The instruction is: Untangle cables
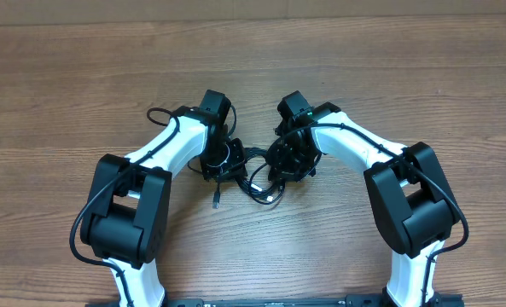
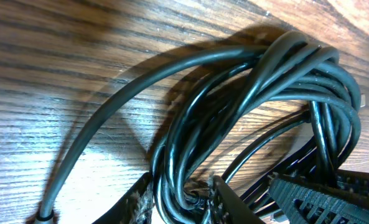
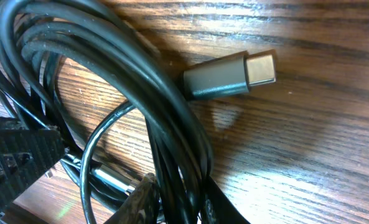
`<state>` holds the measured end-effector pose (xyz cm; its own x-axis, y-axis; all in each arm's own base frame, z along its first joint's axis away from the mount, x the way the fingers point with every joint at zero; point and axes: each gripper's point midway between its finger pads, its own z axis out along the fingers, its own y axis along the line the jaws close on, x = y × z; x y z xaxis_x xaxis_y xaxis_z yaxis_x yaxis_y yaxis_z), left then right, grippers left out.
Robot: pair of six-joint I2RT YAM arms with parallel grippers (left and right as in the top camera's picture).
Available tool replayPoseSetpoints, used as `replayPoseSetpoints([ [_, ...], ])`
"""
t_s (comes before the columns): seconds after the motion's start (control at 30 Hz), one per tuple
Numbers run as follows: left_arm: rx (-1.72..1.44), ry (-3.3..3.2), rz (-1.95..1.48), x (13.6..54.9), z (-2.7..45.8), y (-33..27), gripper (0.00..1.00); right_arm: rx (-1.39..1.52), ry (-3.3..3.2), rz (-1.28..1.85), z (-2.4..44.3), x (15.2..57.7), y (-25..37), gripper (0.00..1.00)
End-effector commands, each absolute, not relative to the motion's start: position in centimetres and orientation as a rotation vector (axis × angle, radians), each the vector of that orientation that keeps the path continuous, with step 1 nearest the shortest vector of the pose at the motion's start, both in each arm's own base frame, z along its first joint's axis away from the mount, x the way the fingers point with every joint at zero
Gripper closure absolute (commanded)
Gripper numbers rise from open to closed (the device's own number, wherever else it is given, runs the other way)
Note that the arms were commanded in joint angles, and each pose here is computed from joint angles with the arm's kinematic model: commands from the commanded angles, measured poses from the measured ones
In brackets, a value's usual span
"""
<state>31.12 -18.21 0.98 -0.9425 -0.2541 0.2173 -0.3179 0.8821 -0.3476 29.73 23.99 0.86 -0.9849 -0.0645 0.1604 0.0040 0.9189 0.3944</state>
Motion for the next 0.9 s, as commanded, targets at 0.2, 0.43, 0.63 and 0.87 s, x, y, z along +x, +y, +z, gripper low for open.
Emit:
replayPoseSetpoints([
  [0.2,0.421,-2.845,0.666,31.8,2.2,-17.9,0.66,0.060,-2.922,-0.631,1.8,29.6,24.4,0.79],
  [0.43,0.421,-2.843,0.661,31.7,2.2,-17.9,0.70,0.060,-2.922,-0.632,1.8,29.7,24.4,0.79],
  [0.63,0.396,-2.869,0.624,31.5,2.0,-18.4,0.71,0.060,-2.922,-0.631,1.8,29.6,24.4,0.79],
  [0.87,0.421,-2.929,0.490,31.6,1.3,-18.2,0.80,0.060,-2.922,-0.631,1.8,29.6,24.4,0.79],
])
